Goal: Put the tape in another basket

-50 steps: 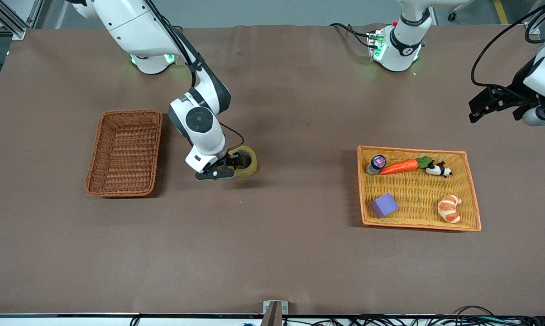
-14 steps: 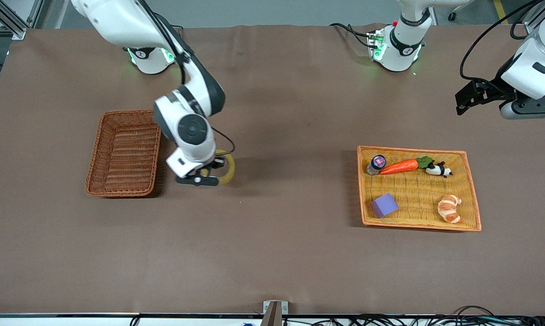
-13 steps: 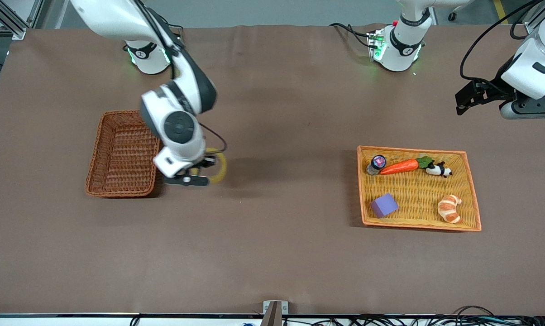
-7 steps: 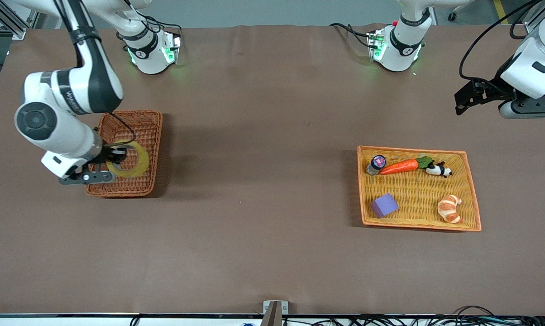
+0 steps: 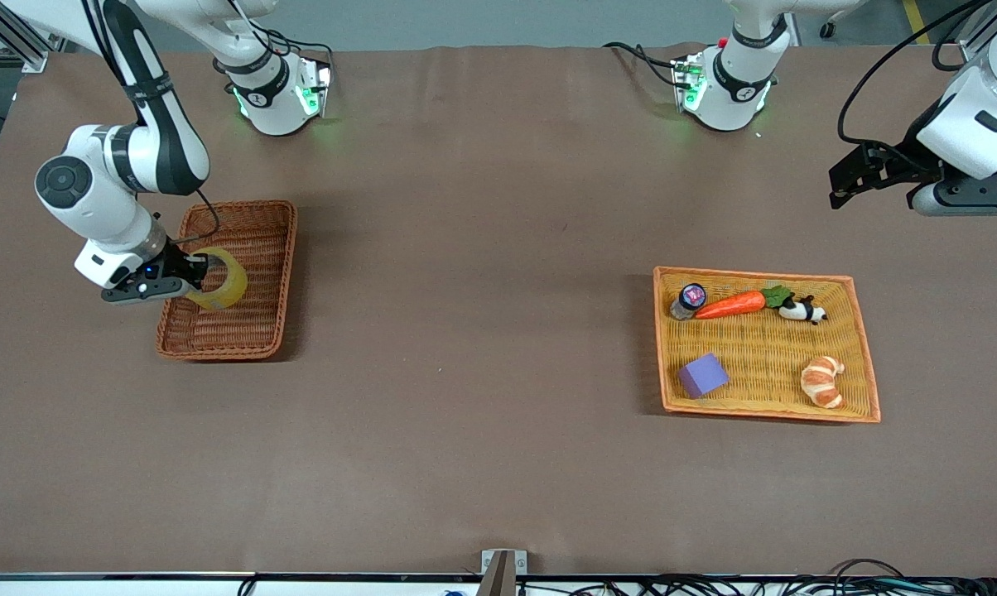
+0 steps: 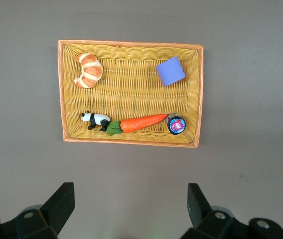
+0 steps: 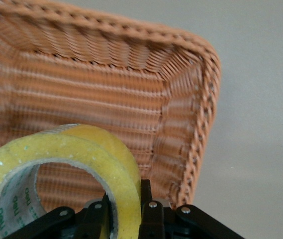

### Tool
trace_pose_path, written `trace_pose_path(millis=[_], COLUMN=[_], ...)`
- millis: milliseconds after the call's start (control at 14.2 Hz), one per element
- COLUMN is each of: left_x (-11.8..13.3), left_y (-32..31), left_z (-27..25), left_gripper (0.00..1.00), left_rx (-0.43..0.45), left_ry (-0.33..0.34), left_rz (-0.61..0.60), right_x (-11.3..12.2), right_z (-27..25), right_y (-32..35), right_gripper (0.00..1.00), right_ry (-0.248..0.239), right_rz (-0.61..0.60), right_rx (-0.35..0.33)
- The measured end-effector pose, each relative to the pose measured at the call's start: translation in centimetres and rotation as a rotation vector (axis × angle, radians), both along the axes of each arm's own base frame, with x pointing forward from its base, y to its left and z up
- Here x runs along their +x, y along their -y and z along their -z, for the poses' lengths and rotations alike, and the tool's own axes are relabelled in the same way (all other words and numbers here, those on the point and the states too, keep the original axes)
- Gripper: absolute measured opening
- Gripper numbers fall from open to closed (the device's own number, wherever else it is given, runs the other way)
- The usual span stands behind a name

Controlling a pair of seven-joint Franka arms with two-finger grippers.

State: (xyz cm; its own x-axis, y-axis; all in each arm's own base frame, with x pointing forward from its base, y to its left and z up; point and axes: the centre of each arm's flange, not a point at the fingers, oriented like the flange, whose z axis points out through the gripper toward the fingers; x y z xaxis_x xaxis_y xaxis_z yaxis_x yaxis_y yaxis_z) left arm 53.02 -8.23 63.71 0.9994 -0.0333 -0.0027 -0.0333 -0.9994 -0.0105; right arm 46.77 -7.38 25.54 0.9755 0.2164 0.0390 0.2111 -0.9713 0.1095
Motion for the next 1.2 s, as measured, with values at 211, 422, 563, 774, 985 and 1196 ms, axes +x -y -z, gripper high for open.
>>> trace_pose_path(millis=[211, 422, 563, 774, 985, 1196], left_x=[0.0, 0.0, 0.0, 0.0, 0.0, 0.0], left_y=[-0.1, 0.1, 0.0, 0.0, 0.0, 0.0], left_z=[-0.5, -0.9, -0.9, -0.9, -0.9, -0.9], left_gripper=[1.0, 1.0, 1.0, 1.0, 1.0, 1.0], left_rx=[-0.002, -0.003, -0.003, -0.003, -0.003, -0.003], left_ry=[0.01, 0.018, 0.018, 0.018, 0.019, 0.019], left_rz=[-0.001, 0.001, 0.0, 0.0, 0.0, 0.0], right_x=[-1.6, -2.0, -2.0, -2.0, -1.9, -1.6], right_z=[2.3, 3.5, 3.6, 3.8, 4.1, 3.5], right_y=[-0.1, -0.5, -0.8, -1.9, -2.6, -2.6], right_gripper=[0.22, 0.22, 0.22, 0.22, 0.29, 0.57], right_ry=[0.021, 0.009, 0.008, 0.005, 0.001, 0.015], right_rz=[-0.01, -0.019, -0.019, -0.016, -0.016, -0.016], right_rx=[0.004, 0.005, 0.006, 0.008, 0.009, 0.009])
